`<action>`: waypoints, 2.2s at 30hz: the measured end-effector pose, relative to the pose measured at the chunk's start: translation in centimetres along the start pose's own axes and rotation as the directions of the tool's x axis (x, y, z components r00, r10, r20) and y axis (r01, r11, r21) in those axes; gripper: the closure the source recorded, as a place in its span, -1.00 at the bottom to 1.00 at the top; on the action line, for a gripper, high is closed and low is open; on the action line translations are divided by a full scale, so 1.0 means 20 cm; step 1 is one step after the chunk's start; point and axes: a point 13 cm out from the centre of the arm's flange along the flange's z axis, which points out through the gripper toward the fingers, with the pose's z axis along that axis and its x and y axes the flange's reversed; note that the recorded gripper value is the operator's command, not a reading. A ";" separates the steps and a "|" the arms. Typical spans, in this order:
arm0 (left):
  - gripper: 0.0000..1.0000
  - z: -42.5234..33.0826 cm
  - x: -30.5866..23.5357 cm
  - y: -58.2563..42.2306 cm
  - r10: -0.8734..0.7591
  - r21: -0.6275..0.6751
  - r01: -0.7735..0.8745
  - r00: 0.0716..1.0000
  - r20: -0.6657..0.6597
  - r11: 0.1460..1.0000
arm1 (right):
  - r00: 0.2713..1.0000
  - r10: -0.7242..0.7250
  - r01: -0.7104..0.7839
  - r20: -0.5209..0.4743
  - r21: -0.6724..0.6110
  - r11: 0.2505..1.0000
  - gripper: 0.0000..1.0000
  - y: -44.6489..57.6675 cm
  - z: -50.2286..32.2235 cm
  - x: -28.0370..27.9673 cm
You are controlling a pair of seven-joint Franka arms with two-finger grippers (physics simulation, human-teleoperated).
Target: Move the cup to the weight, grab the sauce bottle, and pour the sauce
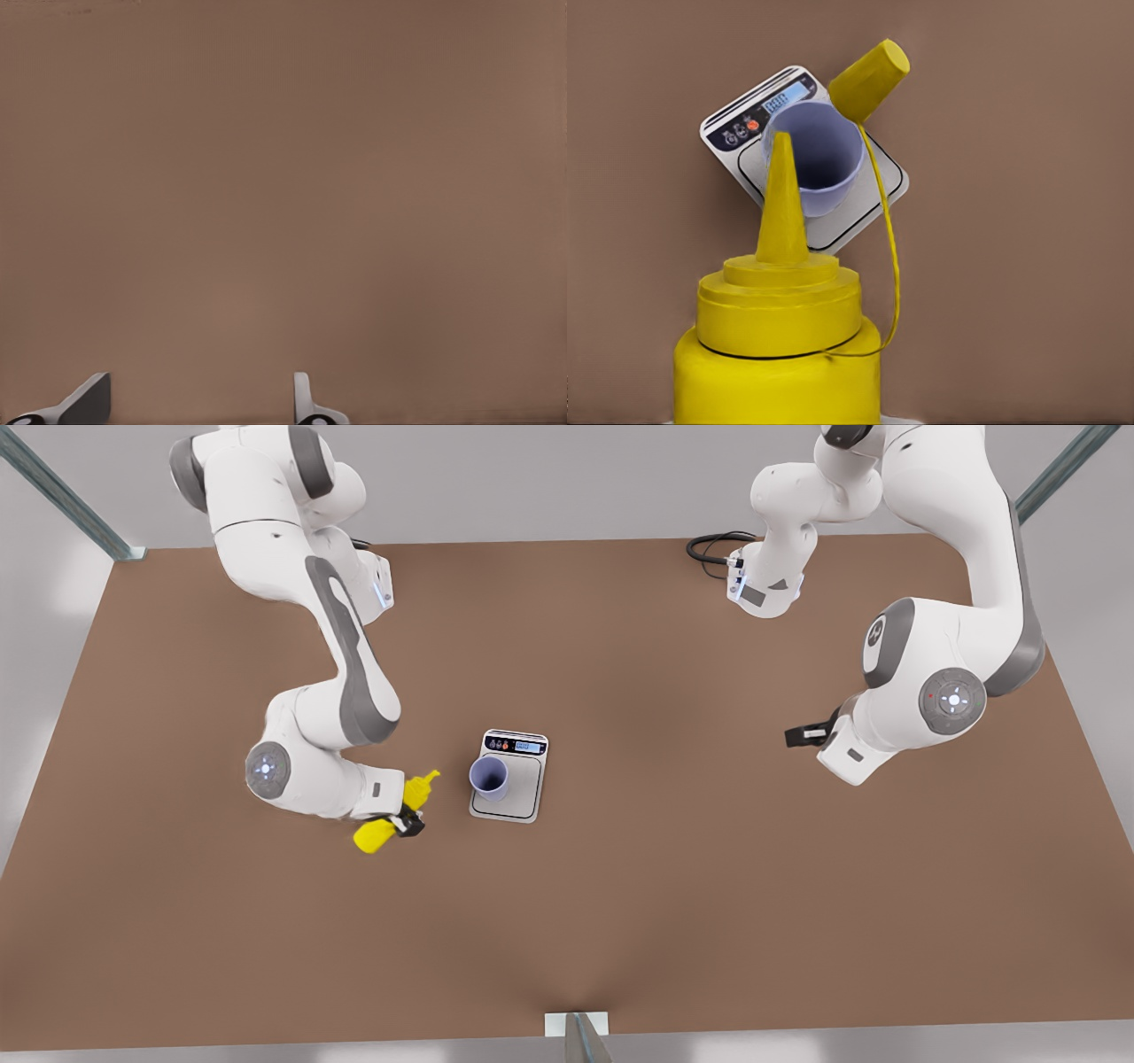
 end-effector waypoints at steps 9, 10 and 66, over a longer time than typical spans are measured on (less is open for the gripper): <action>-1.00 0.00 0.00 0.00 0.087 0.000 -0.087 0.996 -0.002 0.996 | 0.913 0.171 -0.179 -0.370 0.012 0.984 0.14 -0.11 0.02 0.01; -1.00 0.00 0.00 0.00 0.094 0.000 -0.094 0.996 -0.002 0.996 | 0.899 0.179 -0.188 -0.399 0.016 0.982 0.14 -0.12 0.03 -0.03; -1.00 -0.10 0.04 -0.10 0.242 0.004 -0.242 0.970 0.002 0.970 | 0.191 0.956 -0.893 0.224 -0.365 0.264 0.14 0.45 0.18 0.43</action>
